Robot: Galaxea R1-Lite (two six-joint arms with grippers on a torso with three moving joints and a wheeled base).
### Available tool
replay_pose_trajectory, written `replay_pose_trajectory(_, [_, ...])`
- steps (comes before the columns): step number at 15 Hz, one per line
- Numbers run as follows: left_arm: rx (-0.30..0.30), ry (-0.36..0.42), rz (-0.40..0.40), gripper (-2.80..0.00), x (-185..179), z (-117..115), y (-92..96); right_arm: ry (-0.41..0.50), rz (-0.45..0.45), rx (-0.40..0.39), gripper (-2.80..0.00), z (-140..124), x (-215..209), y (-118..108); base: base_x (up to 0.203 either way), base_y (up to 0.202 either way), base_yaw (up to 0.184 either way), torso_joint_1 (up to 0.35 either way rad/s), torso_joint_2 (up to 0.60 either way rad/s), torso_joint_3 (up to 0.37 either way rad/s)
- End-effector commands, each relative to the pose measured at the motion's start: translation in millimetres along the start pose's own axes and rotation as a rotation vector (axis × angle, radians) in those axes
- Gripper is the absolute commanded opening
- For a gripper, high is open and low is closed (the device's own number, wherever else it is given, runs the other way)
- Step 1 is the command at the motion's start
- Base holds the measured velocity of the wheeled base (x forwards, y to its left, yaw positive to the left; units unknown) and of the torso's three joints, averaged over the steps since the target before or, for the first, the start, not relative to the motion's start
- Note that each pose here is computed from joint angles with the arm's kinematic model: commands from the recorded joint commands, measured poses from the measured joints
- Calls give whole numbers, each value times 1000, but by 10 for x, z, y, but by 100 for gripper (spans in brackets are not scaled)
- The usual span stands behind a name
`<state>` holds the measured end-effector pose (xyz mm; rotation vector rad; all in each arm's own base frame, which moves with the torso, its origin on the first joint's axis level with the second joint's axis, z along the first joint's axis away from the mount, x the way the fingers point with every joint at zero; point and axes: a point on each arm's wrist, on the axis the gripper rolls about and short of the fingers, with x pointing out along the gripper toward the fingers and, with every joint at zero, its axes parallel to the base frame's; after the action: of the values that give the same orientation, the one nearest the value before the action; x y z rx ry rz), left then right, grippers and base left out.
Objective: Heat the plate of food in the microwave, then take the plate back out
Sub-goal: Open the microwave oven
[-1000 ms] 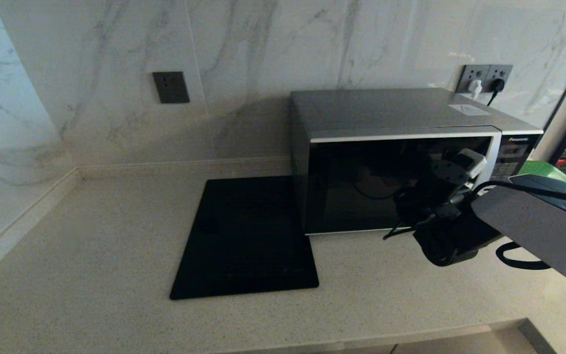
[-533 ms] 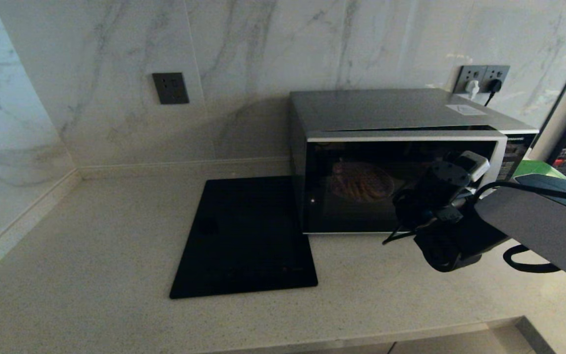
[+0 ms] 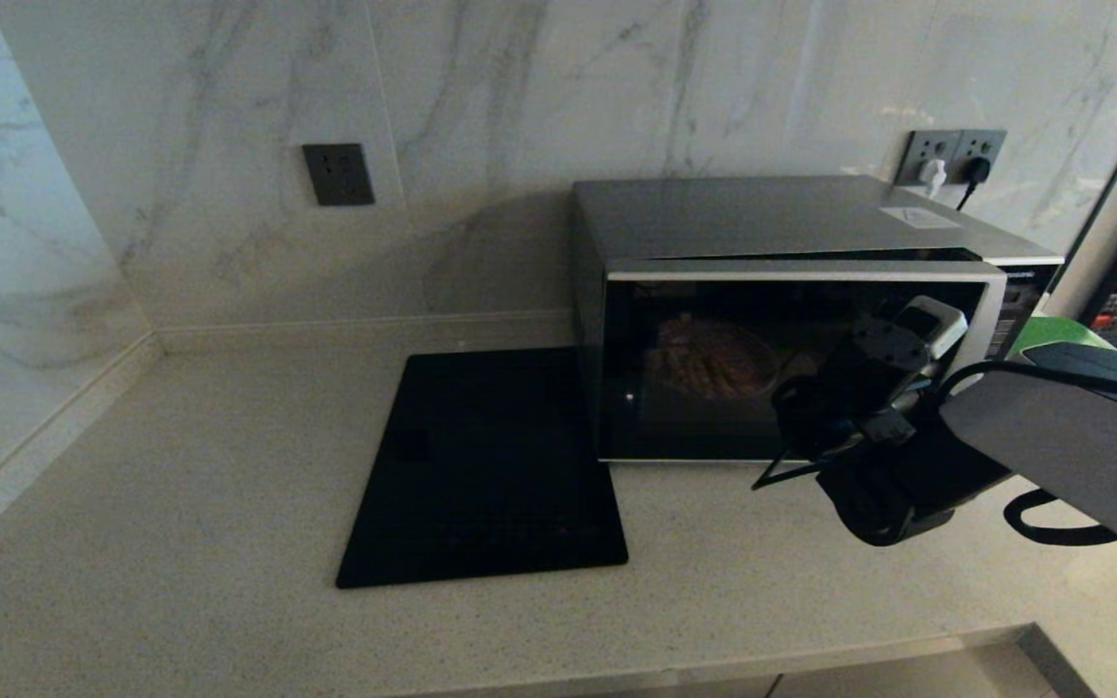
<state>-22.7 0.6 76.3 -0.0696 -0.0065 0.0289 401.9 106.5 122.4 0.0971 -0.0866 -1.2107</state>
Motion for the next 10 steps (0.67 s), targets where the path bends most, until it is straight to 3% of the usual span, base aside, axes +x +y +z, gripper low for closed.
replay_pose_trajectory(1, [-1, -1, 1, -280, 0, 0, 0, 2, 0, 7, 0, 25, -25, -14, 0, 0, 0, 0, 0, 0])
replay_pose_trajectory(6, [-1, -1, 1, -280, 0, 0, 0, 7, 43, 1, 0, 122, -202, -92, 0, 0, 0, 0, 0, 0])
replay_pose_trajectory(10, [-1, -1, 1, -280, 0, 0, 0, 13, 97, 40, 0, 465, -409, -228, 0, 0, 0, 0, 0, 0])
